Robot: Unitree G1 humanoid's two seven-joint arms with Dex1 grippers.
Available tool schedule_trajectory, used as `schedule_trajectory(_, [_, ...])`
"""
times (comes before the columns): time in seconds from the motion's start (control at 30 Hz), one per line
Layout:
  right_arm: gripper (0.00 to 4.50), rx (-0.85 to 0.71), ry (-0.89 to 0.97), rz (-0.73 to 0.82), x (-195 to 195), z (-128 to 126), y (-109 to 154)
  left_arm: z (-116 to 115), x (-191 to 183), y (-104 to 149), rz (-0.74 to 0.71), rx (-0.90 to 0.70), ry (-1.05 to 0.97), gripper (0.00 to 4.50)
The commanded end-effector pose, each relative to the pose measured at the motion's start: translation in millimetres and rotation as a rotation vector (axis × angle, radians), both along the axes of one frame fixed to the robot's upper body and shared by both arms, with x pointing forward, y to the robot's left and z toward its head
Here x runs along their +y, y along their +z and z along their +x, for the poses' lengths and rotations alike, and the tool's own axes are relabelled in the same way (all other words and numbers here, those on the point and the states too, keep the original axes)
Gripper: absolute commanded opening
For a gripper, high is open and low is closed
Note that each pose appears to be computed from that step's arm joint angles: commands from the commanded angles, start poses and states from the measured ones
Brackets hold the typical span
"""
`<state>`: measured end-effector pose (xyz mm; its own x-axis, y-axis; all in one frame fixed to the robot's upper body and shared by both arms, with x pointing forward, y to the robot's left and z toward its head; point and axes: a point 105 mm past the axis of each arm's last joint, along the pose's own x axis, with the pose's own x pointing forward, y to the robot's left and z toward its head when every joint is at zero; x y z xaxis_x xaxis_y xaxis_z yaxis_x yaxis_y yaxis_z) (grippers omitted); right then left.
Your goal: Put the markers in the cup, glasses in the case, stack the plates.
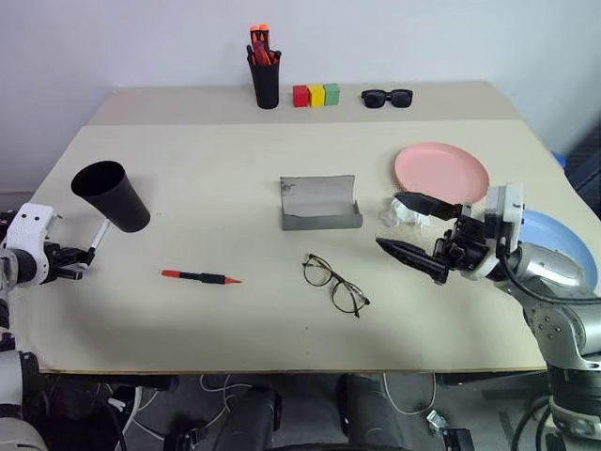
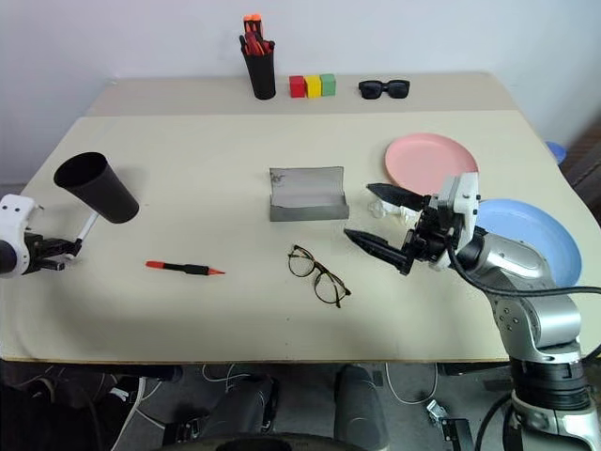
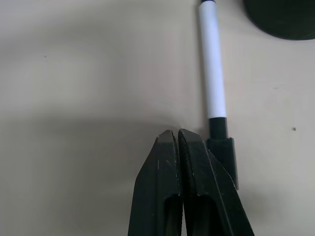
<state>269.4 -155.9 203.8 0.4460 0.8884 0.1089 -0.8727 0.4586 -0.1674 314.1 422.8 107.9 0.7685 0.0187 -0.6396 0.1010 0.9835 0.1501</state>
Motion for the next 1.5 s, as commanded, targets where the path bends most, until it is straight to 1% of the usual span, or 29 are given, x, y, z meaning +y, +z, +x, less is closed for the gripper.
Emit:
schedule_trajectory(0.03, [4.5, -0.043, 0.118, -0.049, 11.0, -19.6, 9.4, -3.9, -2.1, 36.1, -0.02, -0.048, -0.049, 0.09])
schedule_trajectory(0.17, [4.5, -0.06, 0.148, -0.083, 17.4, -20.4, 9.7, -0.8, -10.7, 49.7, -0.029, -0.086, -0.058, 0.09])
schedule_trajectory(0.23, [4.5, -0.062, 0.151, -0.077, 20.3, -18.9, 10.4, 2.6, -23.1, 53.9, -0.099, -0.111, -0.066, 0.09])
schedule_trajectory(0.27, [4.5, -0.062, 0.152, -0.075, 21.9, -18.2, 10.0, 3.7, -29.5, 54.7, -0.119, -0.116, -0.076, 0.33])
schedule_trajectory(0.3, [4.5, -0.061, 0.153, -0.076, 23.0, -17.7, 9.4, 3.8, -34.4, 54.3, -0.135, -0.114, -0.081, 0.6])
schedule_trajectory(0.37, [4.5, -0.06, 0.148, -0.074, 23.9, -16.1, 8.8, 2.6, -40.4, 47.9, -0.148, -0.099, -0.083, 1.36])
schedule_trajectory(0.43, [4.5, -0.057, 0.142, -0.072, 23.9, -15.0, 8.6, 0.9, -44.4, 36.5, -0.153, -0.079, -0.076, 2.34])
schedule_trajectory(0.47, [4.5, -0.056, 0.138, -0.072, 23.6, -14.7, 8.9, 0.8, -45.6, 32.0, -0.148, -0.078, -0.074, 2.93])
schedule_trajectory(0.5, [4.5, -0.055, 0.134, -0.073, 23.1, -14.5, 9.1, 0.6, -45.6, 29.0, -0.137, -0.076, -0.069, 3.31])
schedule_trajectory(0.57, [4.5, -0.051, 0.127, -0.074, 21.7, -14.1, 9.6, -0.1, -44.2, 25.7, -0.102, -0.068, -0.065, 4.36])
schedule_trajectory(0.6, [4.5, -0.049, 0.123, -0.076, 21.0, -14.0, 9.5, 0.0, -42.9, 25.9, -0.082, -0.07, -0.065, 4.46])
schedule_trajectory(0.73, [4.5, -0.044, 0.114, -0.075, 20.1, -13.7, 9.4, 0.4, -27.0, 32.8, -0.019, -0.095, -0.016, 4.46])
schedule_trajectory(0.87, [4.5, -0.041, 0.109, -0.072, 21.1, -12.7, 8.6, 0.5, -21.8, 33.8, 0.003, -0.1, 0.004, 4.46])
schedule_trajectory(1.07, [4.5, -0.042, 0.101, -0.071, 20.7, -11.3, 8.9, -4.1, -22.3, 18.2, 0.004, -0.053, 0.011, 4.46])
schedule_trajectory(1.13, [4.5, -0.043, 0.097, -0.075, 20.3, -10.6, 8.5, -3.1, -24.5, 6.3, -0.019, -0.042, 0.019, 4.46])
schedule_trajectory(1.2, [4.5, -0.045, 0.094, -0.078, 19.7, -10.1, 8.8, -2.8, -25.6, -2.5, -0.036, -0.032, 0.028, 3.94])
schedule_trajectory(1.23, [4.5, -0.046, 0.093, -0.078, 19.6, -10.0, 9.0, -3.0, -25.1, -4.3, -0.036, -0.028, 0.033, 3.61])
schedule_trajectory(1.3, [4.5, -0.048, 0.086, -0.077, 18.1, -9.6, 9.9, -7.1, -20.7, -11.0, 0.004, 0.008, 0.031, 2.64])
schedule_trajectory(1.4, [4.5, -0.048, 0.073, -0.076, 15.5, -8.9, 9.8, -10.3, -20.2, -16.1, -0.027, 0.026, 0.035, 1.17])
schedule_trajectory(1.47, [4.5, -0.047, 0.072, -0.078, 15.2, -8.9, 9.0, -9.8, -18.5, -13.1, -0.019, 0.019, 0.032, 0.16])
schedule_trajectory(1.5, [4.5, -0.047, 0.071, -0.076, 15.1, -8.8, 9.0, -9.3, -16.7, -8.6, -0.006, 0.008, 0.024, 0.02])
